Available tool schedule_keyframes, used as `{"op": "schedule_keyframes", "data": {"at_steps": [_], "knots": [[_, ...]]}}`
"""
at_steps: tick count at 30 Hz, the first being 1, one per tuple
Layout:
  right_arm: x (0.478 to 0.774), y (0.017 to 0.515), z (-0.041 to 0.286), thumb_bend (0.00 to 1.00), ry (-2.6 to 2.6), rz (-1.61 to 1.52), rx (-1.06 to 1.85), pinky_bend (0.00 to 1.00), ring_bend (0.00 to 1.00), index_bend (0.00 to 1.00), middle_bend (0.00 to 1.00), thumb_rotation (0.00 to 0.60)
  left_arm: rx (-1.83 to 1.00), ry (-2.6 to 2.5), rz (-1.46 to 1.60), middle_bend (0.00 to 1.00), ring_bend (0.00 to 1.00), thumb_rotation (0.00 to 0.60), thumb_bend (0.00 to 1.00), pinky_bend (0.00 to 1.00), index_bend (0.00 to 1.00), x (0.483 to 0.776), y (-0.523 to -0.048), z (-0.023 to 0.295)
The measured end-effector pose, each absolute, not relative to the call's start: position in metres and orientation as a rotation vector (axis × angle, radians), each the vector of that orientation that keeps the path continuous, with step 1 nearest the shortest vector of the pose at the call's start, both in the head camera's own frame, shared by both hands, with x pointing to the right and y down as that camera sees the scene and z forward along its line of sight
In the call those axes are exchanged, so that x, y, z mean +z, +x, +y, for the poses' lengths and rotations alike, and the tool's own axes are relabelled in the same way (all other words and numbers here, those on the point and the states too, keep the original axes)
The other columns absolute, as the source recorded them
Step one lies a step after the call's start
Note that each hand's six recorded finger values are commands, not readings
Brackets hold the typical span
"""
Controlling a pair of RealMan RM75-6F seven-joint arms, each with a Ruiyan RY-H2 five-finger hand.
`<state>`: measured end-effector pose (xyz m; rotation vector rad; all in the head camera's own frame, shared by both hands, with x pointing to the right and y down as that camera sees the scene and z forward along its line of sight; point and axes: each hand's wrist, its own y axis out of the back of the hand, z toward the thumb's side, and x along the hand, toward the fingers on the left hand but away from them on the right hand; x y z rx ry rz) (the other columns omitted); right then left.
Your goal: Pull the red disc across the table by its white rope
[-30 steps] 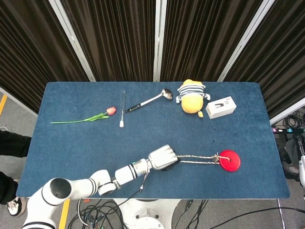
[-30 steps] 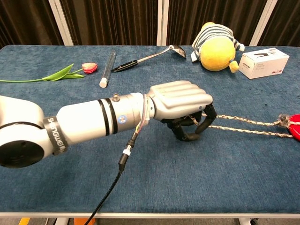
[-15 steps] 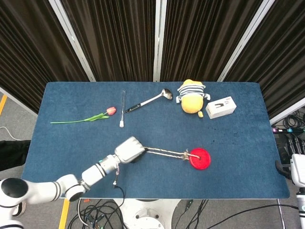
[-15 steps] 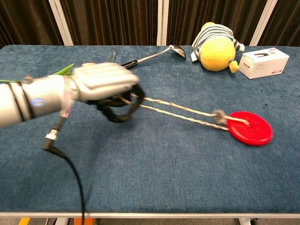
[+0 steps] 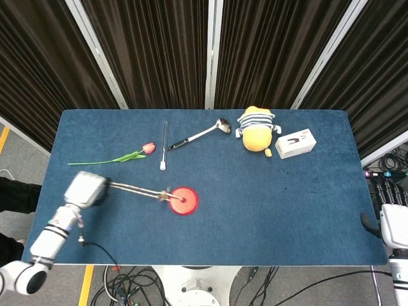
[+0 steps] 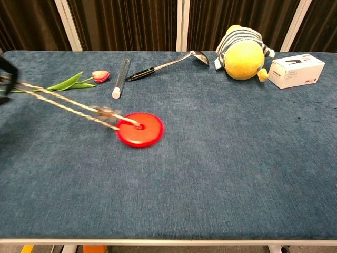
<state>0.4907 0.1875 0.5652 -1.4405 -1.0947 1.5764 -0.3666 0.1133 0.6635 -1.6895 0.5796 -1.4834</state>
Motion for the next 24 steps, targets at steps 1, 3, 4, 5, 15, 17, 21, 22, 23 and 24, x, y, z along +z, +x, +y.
{"op": "schedule_keyframes", "data": {"at_steps": [1, 3, 4, 5, 15, 17, 21, 22, 23, 24], "knots": [[0.565, 0.490, 0.187, 0.27, -1.441, -1.093, 1.573, 0.00, 0.00, 0.00, 0.00, 0.600, -1.518, -1.668, 0.599, 0.92, 0.70, 0.600, 0.37, 0.82, 0.78, 0.661, -0.379, 0.112], [0.564, 0.488, 0.186, 0.27, -1.442, -1.094, 1.564, 0.00, 0.00, 0.00, 0.00, 0.600, -1.581, -1.615, 0.636, 0.92, 0.70, 0.600, 0.37, 0.82, 0.78, 0.656, -0.403, 0.107], [0.562, 0.486, 0.186, 0.27, -1.442, -1.094, 1.555, 0.00, 0.00, 0.00, 0.00, 0.600, -1.598, -1.591, 0.645, 0.92, 0.70, 0.600, 0.37, 0.82, 0.78, 0.654, -0.411, 0.105], [0.562, 0.485, 0.186, 0.27, -1.441, -1.094, 1.548, 0.00, 0.00, 0.00, 0.00, 0.600, -1.613, -1.567, 0.652, 0.92, 0.71, 0.600, 0.37, 0.82, 0.78, 0.653, -0.418, 0.103], [0.563, 0.481, 0.187, 0.27, -1.445, -1.082, 1.550, 0.00, 0.00, 0.00, 0.00, 0.600, -1.719, -1.339, 0.731, 0.93, 0.71, 0.600, 0.37, 0.83, 0.78, 0.634, -0.473, 0.086], [0.564, 0.481, 0.188, 0.27, -1.444, -1.078, 1.552, 0.00, 0.00, 0.00, 0.00, 0.600, -1.731, -1.292, 0.742, 0.93, 0.71, 0.600, 0.37, 0.83, 0.78, 0.631, -0.477, 0.082], [0.564, 0.482, 0.188, 0.27, -1.441, -1.081, 1.558, 0.00, 0.00, 0.00, 0.00, 0.600, -1.744, -1.243, 0.790, 0.93, 0.71, 0.600, 0.37, 0.83, 0.78, 0.625, -0.482, 0.075], [0.564, 0.482, 0.188, 0.27, -1.442, -1.081, 1.560, 0.00, 0.00, 0.00, 0.00, 0.600, -1.744, -1.234, 0.799, 0.93, 0.71, 0.600, 0.37, 0.83, 0.78, 0.624, -0.483, 0.075], [0.565, 0.482, 0.188, 0.27, -1.442, -1.080, 1.561, 0.00, 0.00, 0.00, 0.00, 0.600, -1.744, -1.224, 0.803, 0.93, 0.71, 0.600, 0.37, 0.83, 0.78, 0.624, -0.483, 0.074], [0.565, 0.482, 0.188, 0.27, -1.443, -1.079, 1.562, 0.00, 0.00, 0.00, 0.00, 0.600, -1.744, -1.204, 0.810, 0.93, 0.71, 0.600, 0.37, 0.83, 0.78, 0.623, -0.484, 0.072]]}}
